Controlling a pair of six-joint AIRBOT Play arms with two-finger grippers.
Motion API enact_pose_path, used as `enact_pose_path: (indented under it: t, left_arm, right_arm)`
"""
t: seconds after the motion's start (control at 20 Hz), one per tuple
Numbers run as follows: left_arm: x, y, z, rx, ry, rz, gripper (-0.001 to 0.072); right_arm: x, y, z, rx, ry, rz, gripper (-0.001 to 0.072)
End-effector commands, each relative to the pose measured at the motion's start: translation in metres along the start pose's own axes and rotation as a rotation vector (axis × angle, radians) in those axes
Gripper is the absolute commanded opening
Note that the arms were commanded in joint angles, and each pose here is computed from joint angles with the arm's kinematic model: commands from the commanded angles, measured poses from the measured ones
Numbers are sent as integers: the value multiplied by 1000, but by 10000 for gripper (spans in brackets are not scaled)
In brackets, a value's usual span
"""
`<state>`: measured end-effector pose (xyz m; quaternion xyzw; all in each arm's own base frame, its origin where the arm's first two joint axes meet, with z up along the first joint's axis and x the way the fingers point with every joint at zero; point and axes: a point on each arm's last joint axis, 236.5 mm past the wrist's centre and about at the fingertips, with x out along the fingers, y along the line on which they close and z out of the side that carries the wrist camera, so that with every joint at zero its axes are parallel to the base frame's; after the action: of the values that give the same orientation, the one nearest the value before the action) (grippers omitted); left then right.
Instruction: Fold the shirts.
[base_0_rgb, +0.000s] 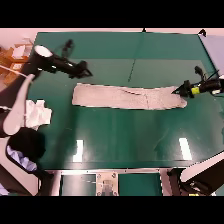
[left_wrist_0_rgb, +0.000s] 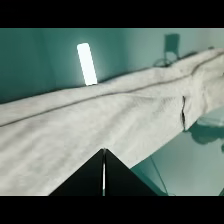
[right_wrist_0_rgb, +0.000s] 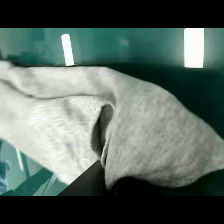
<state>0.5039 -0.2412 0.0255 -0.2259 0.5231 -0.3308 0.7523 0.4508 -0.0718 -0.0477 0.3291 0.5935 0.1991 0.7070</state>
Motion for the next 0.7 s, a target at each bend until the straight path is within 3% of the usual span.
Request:
enact_pose_path:
  t: [0.0,0.3,0.65]
  left_arm:
    - [82,-41,-25,68,20,-14,24]
    - [212,-99,-80,13,-41,-56,24]
    - [248,-130,-102,-18,16,-127,24]
  right_arm:
    - [-38,58,-2,-71,27,17,8]
    - [-74,173,-31,-217,29,-14,9]
    - [-61,238,-59,-286,61,-11,9]
